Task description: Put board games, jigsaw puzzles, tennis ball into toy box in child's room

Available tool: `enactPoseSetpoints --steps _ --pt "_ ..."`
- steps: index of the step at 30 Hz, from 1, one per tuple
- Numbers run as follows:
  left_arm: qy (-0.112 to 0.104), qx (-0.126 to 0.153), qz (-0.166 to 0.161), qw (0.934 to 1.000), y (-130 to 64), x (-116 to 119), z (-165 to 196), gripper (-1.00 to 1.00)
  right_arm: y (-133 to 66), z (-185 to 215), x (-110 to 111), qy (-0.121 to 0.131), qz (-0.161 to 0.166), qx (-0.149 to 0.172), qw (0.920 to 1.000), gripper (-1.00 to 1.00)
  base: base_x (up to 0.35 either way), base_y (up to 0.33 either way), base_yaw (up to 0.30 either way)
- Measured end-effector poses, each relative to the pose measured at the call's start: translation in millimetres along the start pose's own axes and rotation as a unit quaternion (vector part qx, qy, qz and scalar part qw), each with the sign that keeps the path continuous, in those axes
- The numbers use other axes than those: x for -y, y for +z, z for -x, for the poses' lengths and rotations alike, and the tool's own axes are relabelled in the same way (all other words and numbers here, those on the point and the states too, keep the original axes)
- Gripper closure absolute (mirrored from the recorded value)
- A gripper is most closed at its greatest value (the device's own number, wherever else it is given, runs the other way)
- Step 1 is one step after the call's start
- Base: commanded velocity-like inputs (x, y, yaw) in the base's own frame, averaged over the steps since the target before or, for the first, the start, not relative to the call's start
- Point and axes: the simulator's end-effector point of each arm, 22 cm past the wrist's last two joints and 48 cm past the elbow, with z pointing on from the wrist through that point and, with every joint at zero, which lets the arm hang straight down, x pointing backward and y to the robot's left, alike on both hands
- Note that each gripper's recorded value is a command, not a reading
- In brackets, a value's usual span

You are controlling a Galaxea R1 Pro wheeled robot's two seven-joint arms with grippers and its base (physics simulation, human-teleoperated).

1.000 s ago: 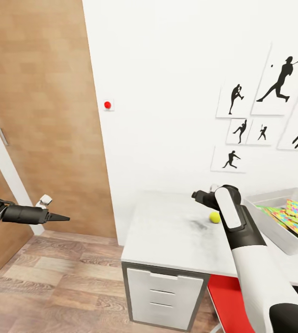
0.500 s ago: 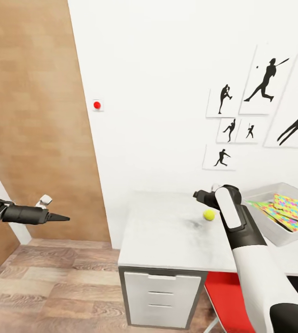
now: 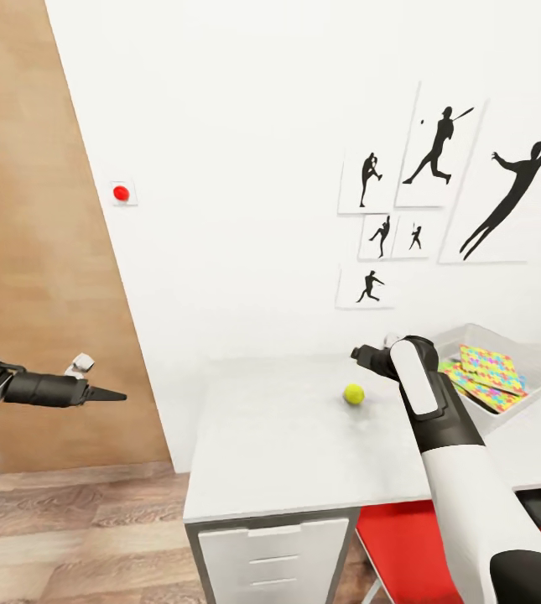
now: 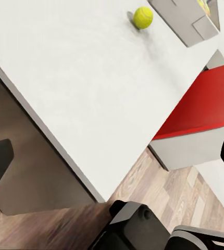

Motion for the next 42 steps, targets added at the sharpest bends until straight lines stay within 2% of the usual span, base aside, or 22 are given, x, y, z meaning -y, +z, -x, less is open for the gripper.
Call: enactPoseSetpoints --steps 4,8,18,27,31,36,42 --pt "0.0 0.0 0.0 1.0 0.0 -1 -1 -1.0 0.1 0 0 0.0 0.0 0.0 1.0 -1.0 0.073 0.071 -0.281" --pt "0.012 0.002 0.001 0.9999 -0.7 -3 -2 -1.0 0.3 0 0 0.0 0.0 0.0 1.0 -1.0 0.018 0.163 -0.26" --pt "-0.005 0.004 0.009 0.9999 -4.0 -17 -17 -1.0 0.7 -1 0 0.0 0.0 0.0 1.0 -1.0 0.002 0.031 -0.038" --pt "-0.008 0.011 0.019 0.9997 -10.6 -36 -39 -1.0 4.3 -4 -1 -0.002 -0.002 -0.007 1.0 -1.0 0.0 0.0 -0.001" --pt "-0.013 0.012 0.02 0.9996 -12.2 -39 -43 -1.0 13.9 -1 -1 0.006 -0.011 -0.01 0.9999 -1.0 0.0 0.0 0.0" --pt "-0.015 0.015 0.027 0.9994 -16.3 -47 -53 -1.0 34.2 -1 14 -0.004 -0.057 -0.019 0.9982 -1.0 0.0 0.0 0.0" --pt "-0.008 0.018 0.03 0.9994 -18.6 -51 -59 -1.0 40.1 15 17 -0.011 -0.084 -0.001 0.9964 -1.0 0.0 0.0 0.0"
